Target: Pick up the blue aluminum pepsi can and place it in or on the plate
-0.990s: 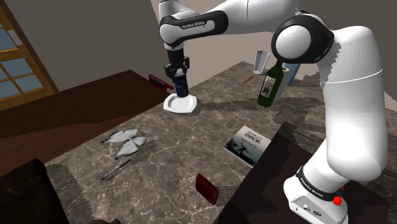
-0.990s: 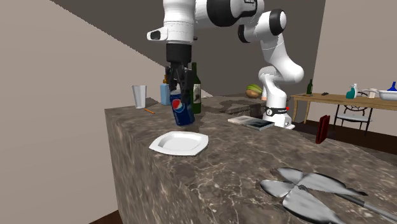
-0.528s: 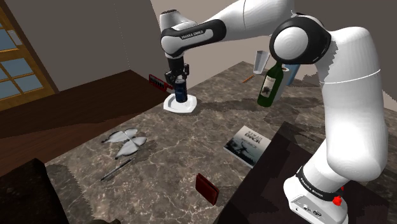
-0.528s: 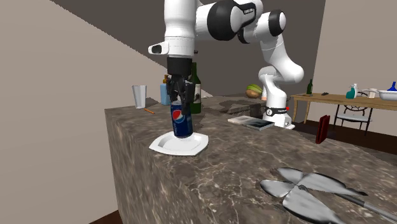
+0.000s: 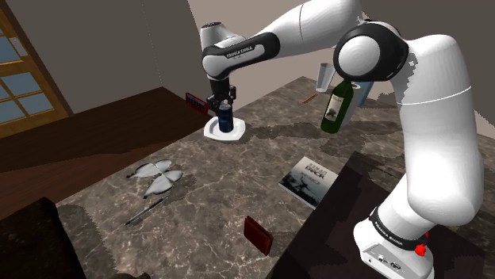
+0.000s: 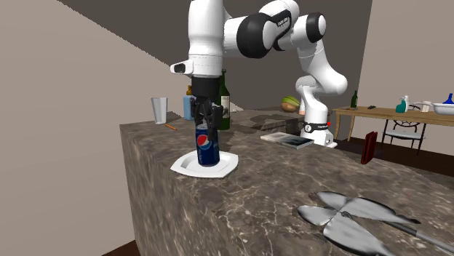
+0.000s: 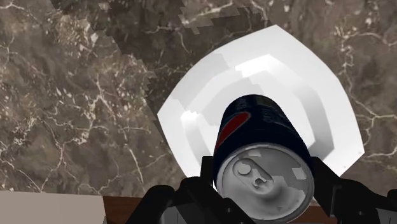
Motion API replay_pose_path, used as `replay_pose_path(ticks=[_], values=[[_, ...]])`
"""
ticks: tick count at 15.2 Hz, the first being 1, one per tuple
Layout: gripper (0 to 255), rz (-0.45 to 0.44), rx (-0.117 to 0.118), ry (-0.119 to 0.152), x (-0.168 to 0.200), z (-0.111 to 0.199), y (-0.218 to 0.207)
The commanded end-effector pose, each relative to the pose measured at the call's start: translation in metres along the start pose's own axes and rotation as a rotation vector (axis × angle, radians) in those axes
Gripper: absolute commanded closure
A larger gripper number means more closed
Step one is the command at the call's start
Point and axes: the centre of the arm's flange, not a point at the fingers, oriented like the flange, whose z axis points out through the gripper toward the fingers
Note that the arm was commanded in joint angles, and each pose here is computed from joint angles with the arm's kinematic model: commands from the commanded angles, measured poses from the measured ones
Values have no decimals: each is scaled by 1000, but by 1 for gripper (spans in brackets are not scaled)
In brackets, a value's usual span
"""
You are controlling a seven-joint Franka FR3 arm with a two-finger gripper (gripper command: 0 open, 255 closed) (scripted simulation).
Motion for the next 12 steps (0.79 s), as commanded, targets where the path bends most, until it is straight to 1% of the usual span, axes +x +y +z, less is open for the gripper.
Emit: replay_pose_path(ticks=[1,4,5,10,12], values=[[255,0,0,1,0,0,0],[255,0,0,1,0,0,0],[0,0,0,1,0,0,0],[0,0,0,1,0,0,0],[0,0,0,1,0,-26,0]])
